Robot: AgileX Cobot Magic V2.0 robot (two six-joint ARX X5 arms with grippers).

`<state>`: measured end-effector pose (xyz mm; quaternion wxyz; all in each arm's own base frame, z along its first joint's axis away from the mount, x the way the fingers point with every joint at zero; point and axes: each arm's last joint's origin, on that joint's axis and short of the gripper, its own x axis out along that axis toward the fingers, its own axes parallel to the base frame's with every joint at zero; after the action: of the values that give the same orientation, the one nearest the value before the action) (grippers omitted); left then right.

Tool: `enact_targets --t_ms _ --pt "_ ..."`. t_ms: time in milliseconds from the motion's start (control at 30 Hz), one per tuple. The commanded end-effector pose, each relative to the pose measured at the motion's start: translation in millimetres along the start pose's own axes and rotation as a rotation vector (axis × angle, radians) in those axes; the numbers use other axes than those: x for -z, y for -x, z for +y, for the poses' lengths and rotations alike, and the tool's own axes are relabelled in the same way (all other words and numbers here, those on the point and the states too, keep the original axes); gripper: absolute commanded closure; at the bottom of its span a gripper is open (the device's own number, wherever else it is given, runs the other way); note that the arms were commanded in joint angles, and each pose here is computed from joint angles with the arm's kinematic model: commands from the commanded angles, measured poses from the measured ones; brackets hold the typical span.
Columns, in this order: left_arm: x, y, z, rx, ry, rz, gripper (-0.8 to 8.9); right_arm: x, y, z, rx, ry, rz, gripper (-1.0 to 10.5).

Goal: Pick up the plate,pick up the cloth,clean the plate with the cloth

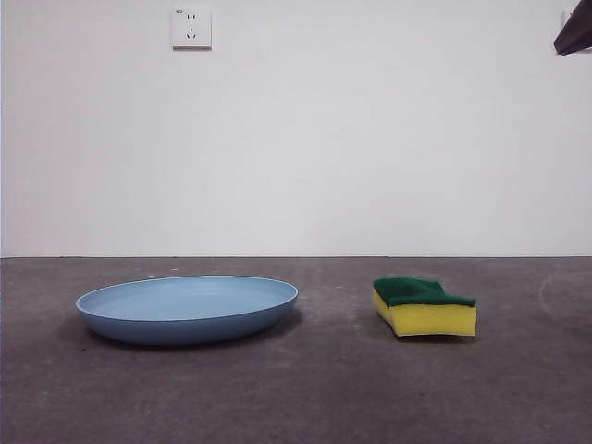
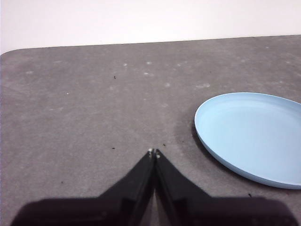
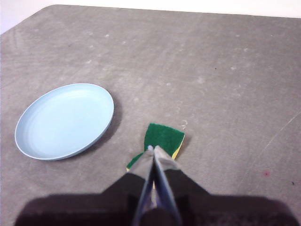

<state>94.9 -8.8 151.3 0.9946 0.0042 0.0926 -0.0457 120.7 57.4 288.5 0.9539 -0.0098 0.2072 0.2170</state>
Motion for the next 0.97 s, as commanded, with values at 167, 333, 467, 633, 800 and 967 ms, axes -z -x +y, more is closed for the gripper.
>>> enact_targets --t_ms 167,333,467,633,800,967 --pt "4 -1 0 0.000 0.004 0.009 8.16 1 -1 0 0.002 -0.011 -0.001 9.5" --pt "4 -1 0 0.000 0.004 0.009 8.16 1 -1 0 0.002 -0.011 -0.001 9.5" --pt "4 -1 0 0.000 0.004 0.009 8.16 2 2 0 0.003 -0.010 -0.003 9.5" --pt "4 -1 0 0.000 0.004 0.009 8.16 1 17 -5 0.048 0.140 -0.072 9.5" --pt "4 -1 0 0.000 0.004 0.009 8.16 7 26 -16 0.147 0.149 -0.155 9.5" --pt "4 -1 0 0.000 0.004 0.009 8.16 33 25 -27 0.248 0.126 -0.296 9.5"
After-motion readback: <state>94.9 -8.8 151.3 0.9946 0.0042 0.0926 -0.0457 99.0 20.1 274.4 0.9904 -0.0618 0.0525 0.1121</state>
